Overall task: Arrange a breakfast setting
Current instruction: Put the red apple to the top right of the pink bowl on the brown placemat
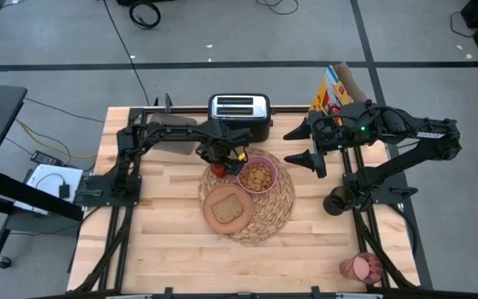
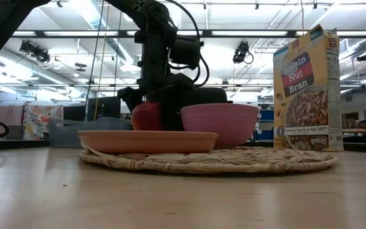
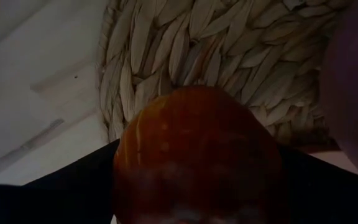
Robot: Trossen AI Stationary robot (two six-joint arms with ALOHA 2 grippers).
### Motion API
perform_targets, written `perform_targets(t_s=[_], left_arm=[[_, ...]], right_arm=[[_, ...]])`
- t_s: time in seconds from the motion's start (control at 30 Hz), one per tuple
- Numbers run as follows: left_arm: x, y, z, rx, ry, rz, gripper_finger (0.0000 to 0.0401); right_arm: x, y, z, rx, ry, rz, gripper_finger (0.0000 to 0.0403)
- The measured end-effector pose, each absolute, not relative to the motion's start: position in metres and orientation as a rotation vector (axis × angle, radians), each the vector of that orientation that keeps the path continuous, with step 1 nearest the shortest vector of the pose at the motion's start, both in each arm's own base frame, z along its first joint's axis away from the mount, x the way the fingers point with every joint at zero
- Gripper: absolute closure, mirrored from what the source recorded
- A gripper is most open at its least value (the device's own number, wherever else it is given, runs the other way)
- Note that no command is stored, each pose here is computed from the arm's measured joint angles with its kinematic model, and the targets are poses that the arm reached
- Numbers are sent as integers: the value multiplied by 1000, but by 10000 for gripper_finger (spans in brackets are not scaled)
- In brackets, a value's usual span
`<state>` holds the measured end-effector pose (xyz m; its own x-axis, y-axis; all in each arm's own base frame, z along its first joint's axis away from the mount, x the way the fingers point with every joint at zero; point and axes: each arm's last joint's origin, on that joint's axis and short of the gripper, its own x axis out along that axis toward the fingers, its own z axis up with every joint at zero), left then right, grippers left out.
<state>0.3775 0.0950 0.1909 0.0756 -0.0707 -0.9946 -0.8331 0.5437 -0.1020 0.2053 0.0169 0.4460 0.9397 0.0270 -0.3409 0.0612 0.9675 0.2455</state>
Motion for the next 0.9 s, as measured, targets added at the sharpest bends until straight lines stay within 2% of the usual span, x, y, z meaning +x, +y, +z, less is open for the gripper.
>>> perform_targets(t_s=[0.13,0.23,0.43,0.9], left_arm=[[377,95,191,-839,1391,709,65],[377,96,191,-839,1389,714,65],[377,95,192,-848,1392,701,12],[371,94,195,-846,1431,709,20]], right_arm=[[205,17,446,256,349,-18,57],[205,17,446,256,349,-18,57],[205,17,446,256,354,-18,57],[205,17,445,260,361,-12,57]])
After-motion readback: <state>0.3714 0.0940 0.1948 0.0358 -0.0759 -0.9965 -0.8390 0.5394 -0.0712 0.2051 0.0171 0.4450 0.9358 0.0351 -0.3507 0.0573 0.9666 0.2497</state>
